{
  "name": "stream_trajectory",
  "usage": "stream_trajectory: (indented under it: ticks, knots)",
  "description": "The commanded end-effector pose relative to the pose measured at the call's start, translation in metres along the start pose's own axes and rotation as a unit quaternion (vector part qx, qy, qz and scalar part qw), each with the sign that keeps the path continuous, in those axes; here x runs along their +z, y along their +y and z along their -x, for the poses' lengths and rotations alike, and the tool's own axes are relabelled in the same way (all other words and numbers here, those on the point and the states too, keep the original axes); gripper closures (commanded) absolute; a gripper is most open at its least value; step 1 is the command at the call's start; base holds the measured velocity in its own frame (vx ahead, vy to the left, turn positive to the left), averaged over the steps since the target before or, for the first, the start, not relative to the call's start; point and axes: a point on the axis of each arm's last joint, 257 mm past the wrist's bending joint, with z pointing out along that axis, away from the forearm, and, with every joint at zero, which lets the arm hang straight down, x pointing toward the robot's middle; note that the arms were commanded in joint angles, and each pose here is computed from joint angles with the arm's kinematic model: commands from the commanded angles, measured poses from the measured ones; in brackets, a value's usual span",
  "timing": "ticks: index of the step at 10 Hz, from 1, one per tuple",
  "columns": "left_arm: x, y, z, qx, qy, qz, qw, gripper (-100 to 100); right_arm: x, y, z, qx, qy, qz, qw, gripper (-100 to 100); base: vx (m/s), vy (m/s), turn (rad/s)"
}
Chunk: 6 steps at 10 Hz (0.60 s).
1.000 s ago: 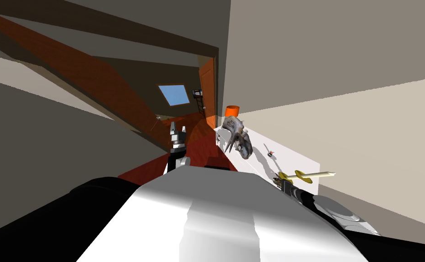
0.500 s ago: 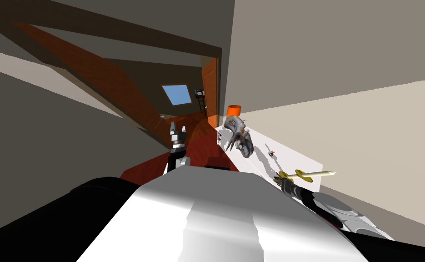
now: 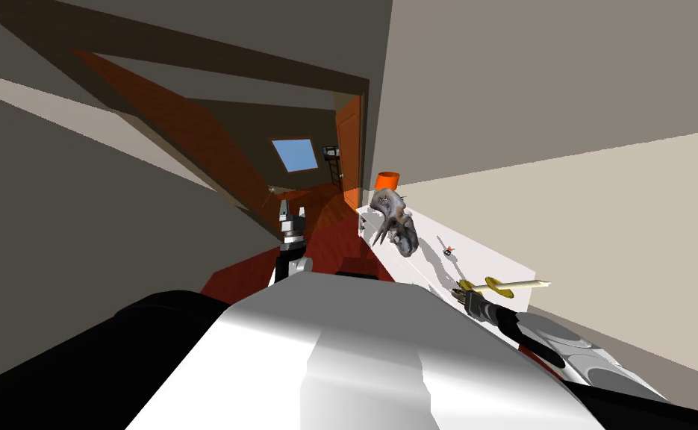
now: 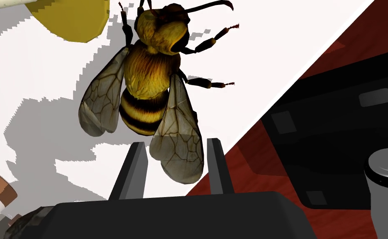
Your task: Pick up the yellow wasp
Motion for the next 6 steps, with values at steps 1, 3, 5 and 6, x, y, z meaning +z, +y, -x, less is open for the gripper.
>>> stream_trajectory:
  ticks: [1,3,5,6]
  knots:
    - [0.0,0.0,0.0,0.0,0.0,0.0,1.0,0,-0.0019,-0.0089,-0.0062,0.006,0.008,-0.003,0.9999,100,-0.073,0.008,0.07]
    - [0.0,0.0,0.0,0.0,0.0,0.0,1.0,0,-0.0042,-0.017,-0.0122,0.012,0.015,-0.006,0.9998,100,-0.063,0.016,0.061]
    - [0.0,0.0,0.0,0.0,0.0,0.0,1.0,0,-0.0037,-0.0144,-0.0111,0.012,0.013,-0.004,0.9998,100,-0.04,0.016,0.02]
    - [0.0,0.0,0.0,0.0,0.0,0.0,1.0,0,-0.0036,-0.0144,-0.0113,0.012,0.014,-0.004,0.9998,0,0.0,0.0,0.0]
